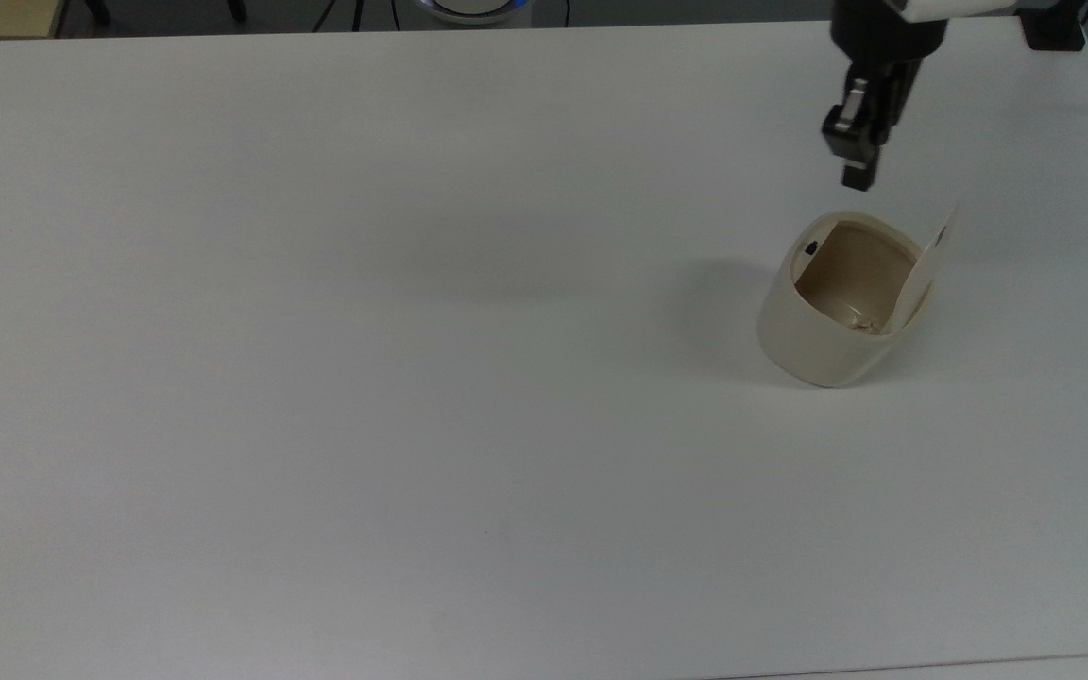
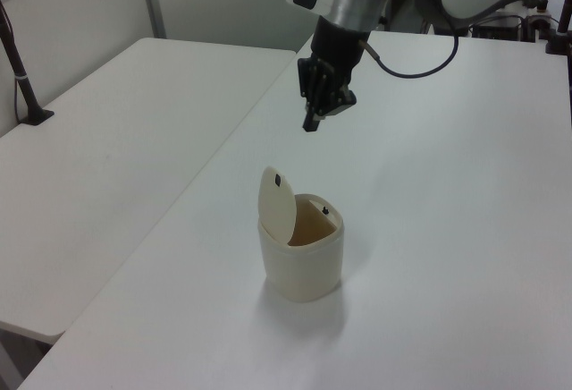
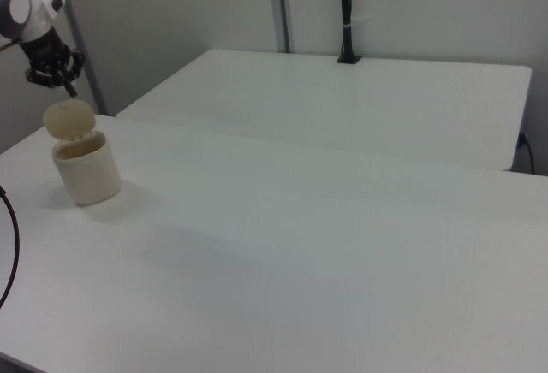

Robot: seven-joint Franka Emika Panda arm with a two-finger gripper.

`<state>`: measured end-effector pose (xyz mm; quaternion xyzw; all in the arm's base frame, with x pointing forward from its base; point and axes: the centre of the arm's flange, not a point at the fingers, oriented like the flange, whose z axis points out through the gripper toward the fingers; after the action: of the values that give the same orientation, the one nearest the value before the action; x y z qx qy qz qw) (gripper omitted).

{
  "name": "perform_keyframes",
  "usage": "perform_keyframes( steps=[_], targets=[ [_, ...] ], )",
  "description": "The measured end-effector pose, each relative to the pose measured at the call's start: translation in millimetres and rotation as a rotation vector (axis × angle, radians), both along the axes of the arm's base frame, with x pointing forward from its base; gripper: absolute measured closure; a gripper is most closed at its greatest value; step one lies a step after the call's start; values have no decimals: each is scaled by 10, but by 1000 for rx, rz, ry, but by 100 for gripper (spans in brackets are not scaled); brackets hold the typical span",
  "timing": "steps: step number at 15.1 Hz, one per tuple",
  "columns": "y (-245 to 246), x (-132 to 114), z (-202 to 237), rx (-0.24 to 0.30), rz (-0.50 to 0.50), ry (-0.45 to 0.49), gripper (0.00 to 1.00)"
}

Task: Close the trash bin
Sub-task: 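Move the gripper over to the raised lid of the cream bin, then push the raised lid down onto the bin opening with the gripper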

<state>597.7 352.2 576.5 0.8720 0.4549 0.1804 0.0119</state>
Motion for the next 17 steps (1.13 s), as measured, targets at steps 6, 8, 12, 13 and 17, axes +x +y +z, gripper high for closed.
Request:
perform_keyframes(
  steps=[6, 8, 12, 13, 17],
  targets=[
    [435, 53, -131, 131, -96, -97, 99],
    [566, 50, -178, 151, -90, -114, 99],
    [825, -19, -243, 174, -77, -126, 99],
    [847, -11, -297, 172, -78, -120, 99],
    [839, 56, -448, 160, -93, -107, 99]
  ],
)
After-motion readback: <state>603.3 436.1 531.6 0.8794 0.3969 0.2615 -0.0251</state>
